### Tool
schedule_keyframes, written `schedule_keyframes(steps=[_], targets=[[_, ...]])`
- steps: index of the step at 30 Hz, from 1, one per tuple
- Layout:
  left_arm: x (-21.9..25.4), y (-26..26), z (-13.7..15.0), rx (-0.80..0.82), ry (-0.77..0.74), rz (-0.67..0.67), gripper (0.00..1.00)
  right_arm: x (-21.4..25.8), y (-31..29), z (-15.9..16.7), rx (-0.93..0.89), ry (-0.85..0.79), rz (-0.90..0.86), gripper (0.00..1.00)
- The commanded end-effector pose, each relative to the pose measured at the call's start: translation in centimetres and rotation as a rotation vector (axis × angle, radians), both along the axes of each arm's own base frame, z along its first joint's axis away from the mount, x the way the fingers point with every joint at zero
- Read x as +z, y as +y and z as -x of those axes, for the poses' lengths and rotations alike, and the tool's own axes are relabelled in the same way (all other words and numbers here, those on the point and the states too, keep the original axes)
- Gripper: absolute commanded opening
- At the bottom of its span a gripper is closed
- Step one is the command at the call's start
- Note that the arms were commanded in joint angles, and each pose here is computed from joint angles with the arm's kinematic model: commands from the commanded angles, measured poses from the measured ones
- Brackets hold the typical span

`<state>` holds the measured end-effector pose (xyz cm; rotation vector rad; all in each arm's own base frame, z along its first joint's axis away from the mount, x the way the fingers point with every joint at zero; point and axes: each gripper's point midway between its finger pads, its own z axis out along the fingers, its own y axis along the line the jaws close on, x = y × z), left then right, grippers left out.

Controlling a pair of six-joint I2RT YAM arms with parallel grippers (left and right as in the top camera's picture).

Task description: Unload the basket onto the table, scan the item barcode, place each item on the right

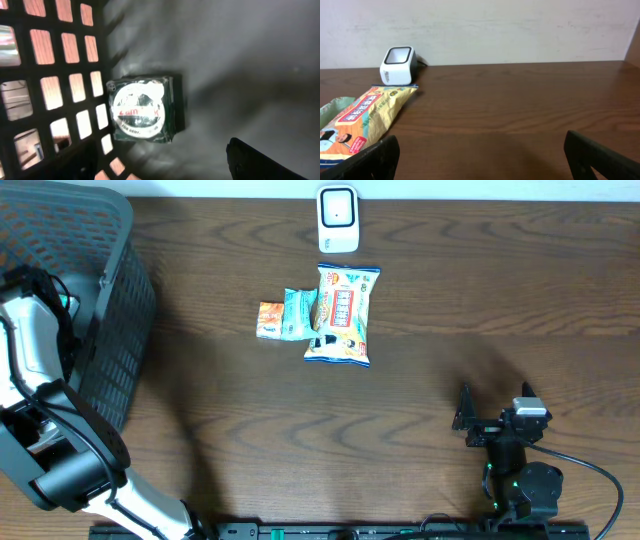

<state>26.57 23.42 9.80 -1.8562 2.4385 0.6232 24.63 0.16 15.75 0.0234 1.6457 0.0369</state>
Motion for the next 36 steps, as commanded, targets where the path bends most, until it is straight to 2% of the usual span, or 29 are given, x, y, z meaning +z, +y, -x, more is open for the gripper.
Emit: schedule_keyframes(steps=[1,11,15,21,26,27,30,33,36], targets=[[-1.1,0.5,1.0,0.036,0.028,-0.024,0.81,-0.1,-0.1,0.0,-0.006,0.000,-0.006,0.99],[-4.5,0.6,2.1,0.054,0.022,-0.029,0.80,-0.1,-0.1,0.0,-0.006,0.000,-0.006,0.99],[-4.6,1.7,1.6,0.042,-0.015,-0.034,0.80,-0.1,-0.1,0.0,-0.006,0.000,-0.006,0.99],[-2.7,2.7,-2.6,-0.149,-0.135,-0.016,0.80,-0.1,-0.1,0.0,-0.006,0.000,-0.006,0.99],[1.7,4.2,-8.4,-0.363,-0.291,-0.168,0.80,-0.1,-0.1,0.0,-0.006,0.000,-0.006,0.99],[2.3,4.3,-9.2,-0.405,-0.304,-0.191,0.80,-0.1,-0.1,0.0,-0.006,0.000,-0.006,0.99],[3.9,4.3,-13.0,-0.677,-0.292,-0.296,0.80,-0.1,-0.1,0.0,-0.006,0.000,-0.006,0.99],[4.1,4.3,-14.7,-0.806,-0.267,-0.345,0.80,-0.1,-0.1,0.0,-0.006,0.000,-0.006,0.99],[3.2,3.5,-16.2,-0.881,-0.314,-0.314,0.80,-0.1,-0.1,0.0,-0.006,0.000,-0.006,0.99]])
